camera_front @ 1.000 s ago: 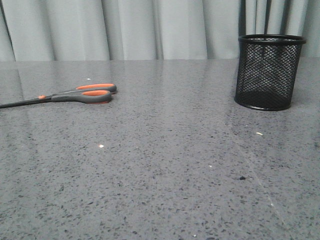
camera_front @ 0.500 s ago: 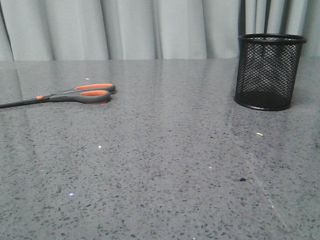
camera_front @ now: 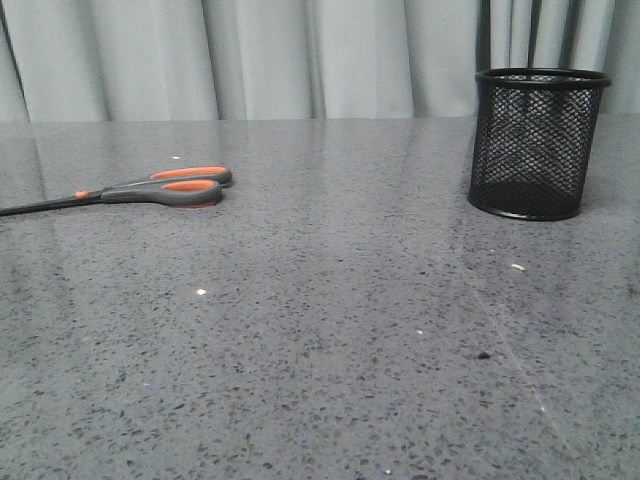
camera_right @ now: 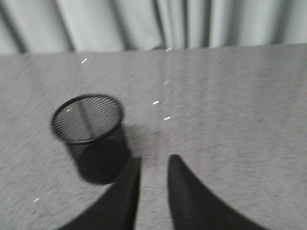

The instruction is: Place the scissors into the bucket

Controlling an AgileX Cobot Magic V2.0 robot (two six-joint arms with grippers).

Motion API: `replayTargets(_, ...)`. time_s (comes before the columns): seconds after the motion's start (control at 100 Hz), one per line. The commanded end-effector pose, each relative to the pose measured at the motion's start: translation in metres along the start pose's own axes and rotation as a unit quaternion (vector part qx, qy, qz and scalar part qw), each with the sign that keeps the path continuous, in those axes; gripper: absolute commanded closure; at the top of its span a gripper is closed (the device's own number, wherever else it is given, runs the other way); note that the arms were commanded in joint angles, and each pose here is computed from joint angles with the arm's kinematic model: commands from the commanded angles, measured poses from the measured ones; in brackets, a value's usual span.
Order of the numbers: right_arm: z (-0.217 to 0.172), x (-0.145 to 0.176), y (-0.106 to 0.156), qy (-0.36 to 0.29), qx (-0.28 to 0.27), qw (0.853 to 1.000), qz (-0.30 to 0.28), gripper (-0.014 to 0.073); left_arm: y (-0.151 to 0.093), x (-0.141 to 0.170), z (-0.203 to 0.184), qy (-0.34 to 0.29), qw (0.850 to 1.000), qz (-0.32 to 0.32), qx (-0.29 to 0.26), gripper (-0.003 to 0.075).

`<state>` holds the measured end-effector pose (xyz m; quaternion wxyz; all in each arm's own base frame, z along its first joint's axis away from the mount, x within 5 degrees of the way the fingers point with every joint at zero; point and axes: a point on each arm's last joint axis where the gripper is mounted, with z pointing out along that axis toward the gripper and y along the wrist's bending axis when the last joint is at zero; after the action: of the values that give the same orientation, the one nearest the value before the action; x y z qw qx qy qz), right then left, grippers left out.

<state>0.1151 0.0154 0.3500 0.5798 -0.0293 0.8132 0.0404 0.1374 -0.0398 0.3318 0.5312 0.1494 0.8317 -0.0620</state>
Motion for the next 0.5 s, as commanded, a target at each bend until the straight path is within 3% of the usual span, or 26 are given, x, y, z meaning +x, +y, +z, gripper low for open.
replayTargets(0.0,0.005,-0.022,0.011,-0.019,-0.036,0.999,-0.02,0.0233,-0.006,-0.03,0.013,-0.007,0.999,0.045,0.021,0.0387)
replayTargets(0.1,0.011,-0.028,0.023,-0.006,-0.073,0.997,-0.016,0.0102,-0.013,-0.049,0.028,0.018,0.993,0.103,0.046,0.0408)
replayTargets(0.22,0.017,-0.031,0.031,-0.007,-0.094,0.995,-0.022,0.0111,-0.024,-0.07,0.045,0.078,0.98,0.146,0.111,0.0408)
replayTargets(0.35,0.017,-0.033,0.033,-0.014,-0.098,0.995,-0.022,0.0119,-0.032,-0.084,0.068,0.171,0.943,0.192,0.21,0.0408)
replayTargets(0.42,0.017,-0.034,0.033,-0.021,-0.1,0.995,-0.022,0.0119,-0.033,-0.093,0.081,0.194,0.927,0.22,0.233,0.0408)
replayTargets(0.49,0.017,-0.035,0.033,-0.027,-0.102,0.994,-0.021,0.0119,-0.032,-0.103,0.097,0.193,0.923,0.242,0.23,0.0408)
